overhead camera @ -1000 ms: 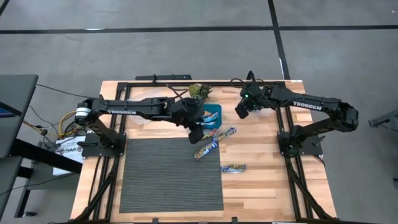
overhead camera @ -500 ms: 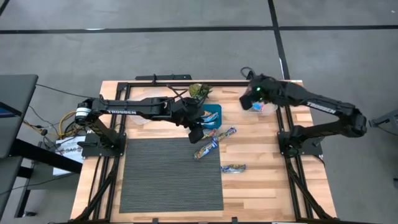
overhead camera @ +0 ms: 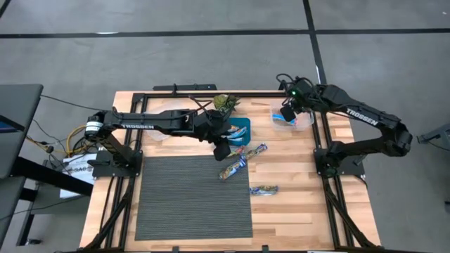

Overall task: Pick and place Granola Bars by type
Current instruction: Put the red granola bar into the right transparent bin

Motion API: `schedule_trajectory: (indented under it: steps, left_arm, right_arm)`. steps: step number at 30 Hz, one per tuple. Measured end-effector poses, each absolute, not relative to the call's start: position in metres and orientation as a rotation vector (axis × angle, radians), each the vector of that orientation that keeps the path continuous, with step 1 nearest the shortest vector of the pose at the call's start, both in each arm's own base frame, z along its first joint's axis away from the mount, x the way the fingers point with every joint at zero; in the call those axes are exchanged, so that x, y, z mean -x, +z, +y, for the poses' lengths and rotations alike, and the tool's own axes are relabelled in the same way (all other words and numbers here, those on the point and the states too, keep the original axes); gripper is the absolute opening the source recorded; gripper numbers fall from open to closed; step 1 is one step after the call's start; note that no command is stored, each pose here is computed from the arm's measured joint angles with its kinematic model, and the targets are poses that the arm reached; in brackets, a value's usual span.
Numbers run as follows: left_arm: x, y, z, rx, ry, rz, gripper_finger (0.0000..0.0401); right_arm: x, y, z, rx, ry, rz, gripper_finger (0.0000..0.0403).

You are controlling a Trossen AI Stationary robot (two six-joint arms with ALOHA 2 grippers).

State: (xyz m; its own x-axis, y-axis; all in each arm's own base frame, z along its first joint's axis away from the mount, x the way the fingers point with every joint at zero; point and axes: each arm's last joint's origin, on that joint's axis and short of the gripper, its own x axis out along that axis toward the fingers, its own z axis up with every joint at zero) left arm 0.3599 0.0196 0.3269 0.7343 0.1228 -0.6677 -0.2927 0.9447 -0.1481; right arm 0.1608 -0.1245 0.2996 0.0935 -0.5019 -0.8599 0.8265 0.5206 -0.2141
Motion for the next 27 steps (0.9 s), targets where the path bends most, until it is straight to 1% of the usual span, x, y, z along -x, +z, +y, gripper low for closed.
schedule_trajectory:
  steps: [6,12,16,21,25,27]
  left_arm:
    - [-0.3599,0.3269,0.0196,0.250,0.235,0.711,0.0160]
    - [-0.3598,0.3268,0.0197,0.249,0.236,0.712,0.0160]
    - [-0.3596,0.3267,0.0197,0.249,0.237,0.715,0.0160]
    - [-0.3581,0.3250,0.0196,0.247,0.240,0.738,0.0160]
    - [-0.3572,0.3239,0.0196,0.247,0.241,0.752,0.0160]
    - [-0.3570,0.3236,0.0196,0.246,0.242,0.756,0.0160]
  right_arm:
    - [-0.1626,0.2935,-0.1298,-0.369,-1.014,1.136,0.0099]
    - [-0.1625,0.2941,-0.1294,-0.368,-1.016,1.131,0.0165]
    - [-0.1627,0.2940,-0.1292,-0.375,-1.014,1.128,0.0199]
    - [-0.1625,0.2940,-0.1291,-0.375,-1.015,1.130,0.0225]
    - [-0.1628,0.2939,-0.1289,-0.378,-1.011,1.129,0.0230]
    - [-0.1661,0.2951,-0.1277,-0.404,-0.966,1.094,0.0229]
